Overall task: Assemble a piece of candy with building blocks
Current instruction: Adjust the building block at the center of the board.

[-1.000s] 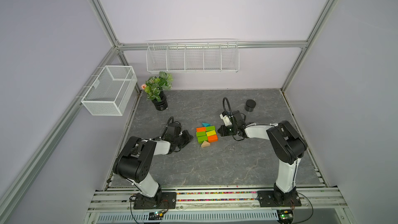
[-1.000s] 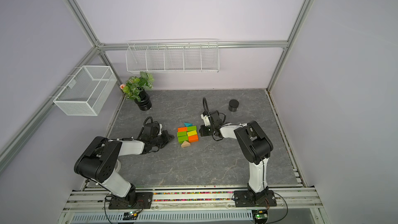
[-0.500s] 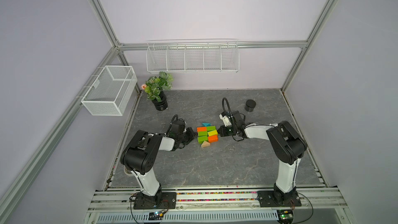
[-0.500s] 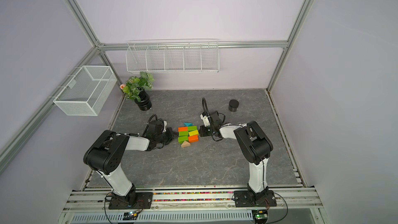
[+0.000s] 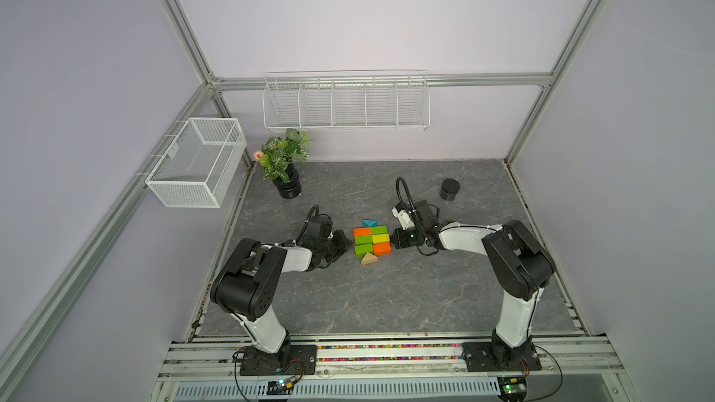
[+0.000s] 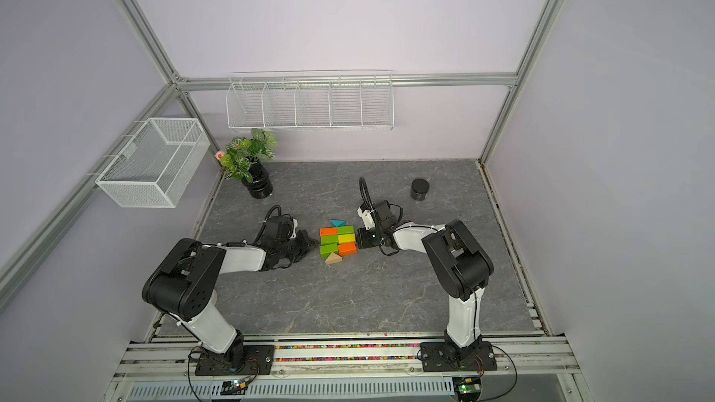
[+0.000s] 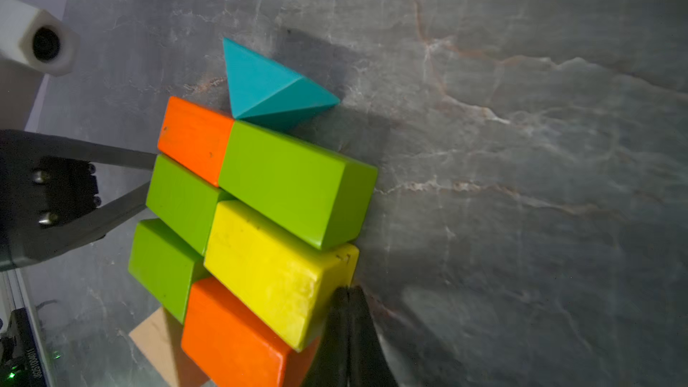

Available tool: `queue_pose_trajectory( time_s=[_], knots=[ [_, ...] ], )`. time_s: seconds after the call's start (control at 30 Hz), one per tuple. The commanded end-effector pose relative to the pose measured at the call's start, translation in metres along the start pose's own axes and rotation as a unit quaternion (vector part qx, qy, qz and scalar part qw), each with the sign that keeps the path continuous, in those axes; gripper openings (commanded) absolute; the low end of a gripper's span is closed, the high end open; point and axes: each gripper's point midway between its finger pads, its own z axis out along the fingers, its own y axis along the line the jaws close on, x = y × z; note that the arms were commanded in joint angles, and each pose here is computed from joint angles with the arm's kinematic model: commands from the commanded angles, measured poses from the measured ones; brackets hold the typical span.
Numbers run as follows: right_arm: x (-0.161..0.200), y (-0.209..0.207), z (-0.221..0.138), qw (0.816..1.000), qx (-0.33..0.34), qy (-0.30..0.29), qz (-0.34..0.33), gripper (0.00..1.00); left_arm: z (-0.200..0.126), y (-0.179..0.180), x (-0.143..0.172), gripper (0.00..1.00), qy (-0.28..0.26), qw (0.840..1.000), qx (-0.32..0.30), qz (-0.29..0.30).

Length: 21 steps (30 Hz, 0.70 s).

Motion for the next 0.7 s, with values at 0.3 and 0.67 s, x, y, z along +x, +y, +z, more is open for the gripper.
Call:
queue_pose_trajectory(
  time_s=[0.3, 0.67],
  knots=[
    [0.011, -0.001, -0.013, 1.0, 0.024, 0.01, -0.014, 0.07, -0.006, 0.015, 0.024, 0.0, 0.04, 0.999, -0.02, -0.009],
    [0.016, 0.006, -0.01, 1.0, 0.01, 0.017, -0.016, 0.07, -0.029, 0.016, 0.043, 0.0, 0.059, 0.998, -0.03, -0.005]
  ],
)
